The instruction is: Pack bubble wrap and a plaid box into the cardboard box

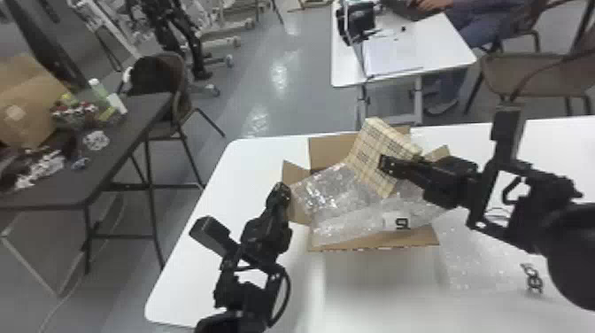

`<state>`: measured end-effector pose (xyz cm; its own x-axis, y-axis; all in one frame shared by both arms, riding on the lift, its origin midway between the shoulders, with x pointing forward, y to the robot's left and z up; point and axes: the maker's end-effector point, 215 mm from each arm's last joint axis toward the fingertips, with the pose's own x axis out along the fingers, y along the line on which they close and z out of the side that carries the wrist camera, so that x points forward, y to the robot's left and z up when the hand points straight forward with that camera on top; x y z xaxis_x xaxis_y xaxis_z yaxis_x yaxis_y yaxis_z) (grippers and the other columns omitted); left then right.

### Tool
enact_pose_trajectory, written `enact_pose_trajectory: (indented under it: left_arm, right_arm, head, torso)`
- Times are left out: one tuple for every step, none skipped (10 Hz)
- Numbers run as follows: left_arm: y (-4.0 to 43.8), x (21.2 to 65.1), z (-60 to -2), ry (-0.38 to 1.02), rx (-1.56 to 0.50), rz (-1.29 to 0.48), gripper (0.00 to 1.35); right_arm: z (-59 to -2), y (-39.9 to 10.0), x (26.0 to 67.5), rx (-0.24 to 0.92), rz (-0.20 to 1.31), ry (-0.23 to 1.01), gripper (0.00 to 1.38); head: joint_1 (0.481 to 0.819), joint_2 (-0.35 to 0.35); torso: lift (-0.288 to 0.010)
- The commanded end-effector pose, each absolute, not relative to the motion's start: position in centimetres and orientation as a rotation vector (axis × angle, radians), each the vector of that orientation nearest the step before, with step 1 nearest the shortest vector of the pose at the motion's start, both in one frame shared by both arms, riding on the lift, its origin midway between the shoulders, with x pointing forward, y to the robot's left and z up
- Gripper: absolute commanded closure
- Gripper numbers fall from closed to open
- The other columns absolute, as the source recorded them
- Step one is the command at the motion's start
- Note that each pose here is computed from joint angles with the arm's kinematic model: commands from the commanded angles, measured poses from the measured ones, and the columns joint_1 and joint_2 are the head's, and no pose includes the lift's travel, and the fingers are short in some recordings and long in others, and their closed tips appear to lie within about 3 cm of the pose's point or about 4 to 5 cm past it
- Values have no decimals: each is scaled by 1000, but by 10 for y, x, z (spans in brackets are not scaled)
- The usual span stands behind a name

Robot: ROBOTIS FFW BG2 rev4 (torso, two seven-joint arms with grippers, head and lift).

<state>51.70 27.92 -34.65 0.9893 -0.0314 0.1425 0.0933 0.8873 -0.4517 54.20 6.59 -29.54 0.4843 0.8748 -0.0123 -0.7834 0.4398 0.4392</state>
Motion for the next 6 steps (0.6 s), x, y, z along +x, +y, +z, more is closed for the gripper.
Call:
enact_pose_trajectory:
  left_arm:
    - [279, 517, -346, -133, -475, -65, 1204]
    - [280, 517, -346, -135, -475, -65, 1204]
    - [280, 518, -345, -137, -476, -65, 1204]
    - [280, 518, -345, -137, -476, -65, 1204]
    - [280, 518, -345, -137, -478, -64, 1204]
    - [280, 518, -345, -137, -478, -64, 1204]
  right_arm:
    - [-306, 66, 541, 407, 1039, 283, 921]
    - [-312, 66, 541, 405, 1034, 295, 797]
    - [-315, 65, 542, 403, 1032, 302, 522]
    - [-317, 65, 542, 399, 1031, 304, 323]
    - [-314, 64, 542, 404, 1031, 299, 196]
    - [-305, 60, 543, 402, 1026, 274, 121]
  head:
    - [691, 345]
    - [695, 345]
    - [695, 346]
    - [695, 345]
    - [695, 345]
    - [695, 345]
  torso:
    - [-110]
    - [-110]
    - [-110]
    - [-110]
    - [-110]
    - [-110]
